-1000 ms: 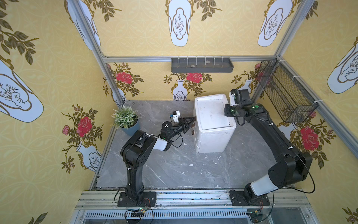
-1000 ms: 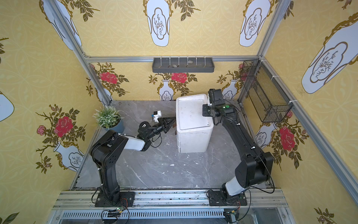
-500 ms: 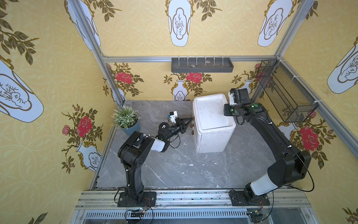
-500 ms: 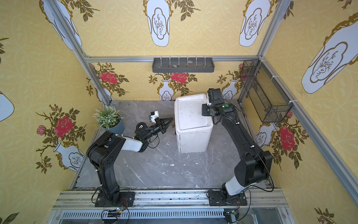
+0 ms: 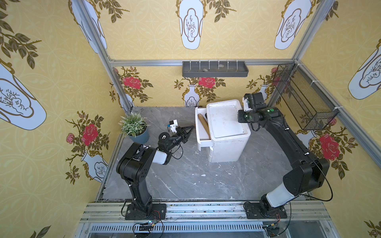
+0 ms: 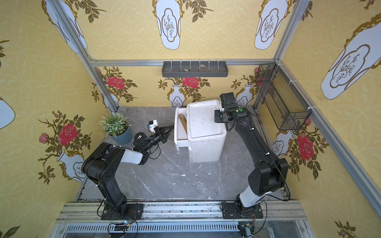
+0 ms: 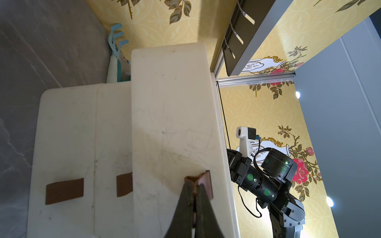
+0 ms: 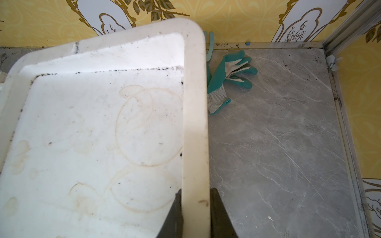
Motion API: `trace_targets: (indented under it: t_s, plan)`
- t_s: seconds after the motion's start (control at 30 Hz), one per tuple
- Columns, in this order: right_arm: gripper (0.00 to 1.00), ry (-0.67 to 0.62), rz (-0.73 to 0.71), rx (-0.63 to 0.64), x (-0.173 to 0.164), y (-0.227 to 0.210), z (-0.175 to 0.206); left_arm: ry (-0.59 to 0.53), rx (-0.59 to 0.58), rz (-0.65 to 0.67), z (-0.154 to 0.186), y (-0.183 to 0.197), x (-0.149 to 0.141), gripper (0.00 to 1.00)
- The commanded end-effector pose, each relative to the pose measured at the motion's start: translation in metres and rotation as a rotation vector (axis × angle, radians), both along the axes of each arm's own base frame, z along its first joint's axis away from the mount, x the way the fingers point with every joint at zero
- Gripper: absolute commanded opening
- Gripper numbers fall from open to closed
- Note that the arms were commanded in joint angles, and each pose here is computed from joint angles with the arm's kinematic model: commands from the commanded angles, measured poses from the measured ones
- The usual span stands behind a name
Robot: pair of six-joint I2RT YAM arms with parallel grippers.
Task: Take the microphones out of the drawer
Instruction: Open the drawer in the storage box.
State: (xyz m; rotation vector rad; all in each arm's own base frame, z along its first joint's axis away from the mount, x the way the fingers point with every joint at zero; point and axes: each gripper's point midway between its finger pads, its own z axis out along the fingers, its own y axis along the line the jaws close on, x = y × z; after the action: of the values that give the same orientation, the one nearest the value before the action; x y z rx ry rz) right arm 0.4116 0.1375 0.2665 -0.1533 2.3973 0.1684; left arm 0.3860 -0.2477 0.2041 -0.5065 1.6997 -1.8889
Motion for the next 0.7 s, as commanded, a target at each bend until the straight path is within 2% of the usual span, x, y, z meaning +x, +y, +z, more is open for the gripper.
trace_targets:
  t_s: [0.0,0.67]
  plan:
    - [0.00,-0.108,-0.038,0.084,0.018,0.007,0.027,-0.010,0.019,0.032,-0.003,0.012,0.001,0.00]
    - [0.00,-0.109,-0.052,0.072,0.018,0.004,0.027,0.003,0.041,0.128,-0.009,0.061,-0.006,0.00]
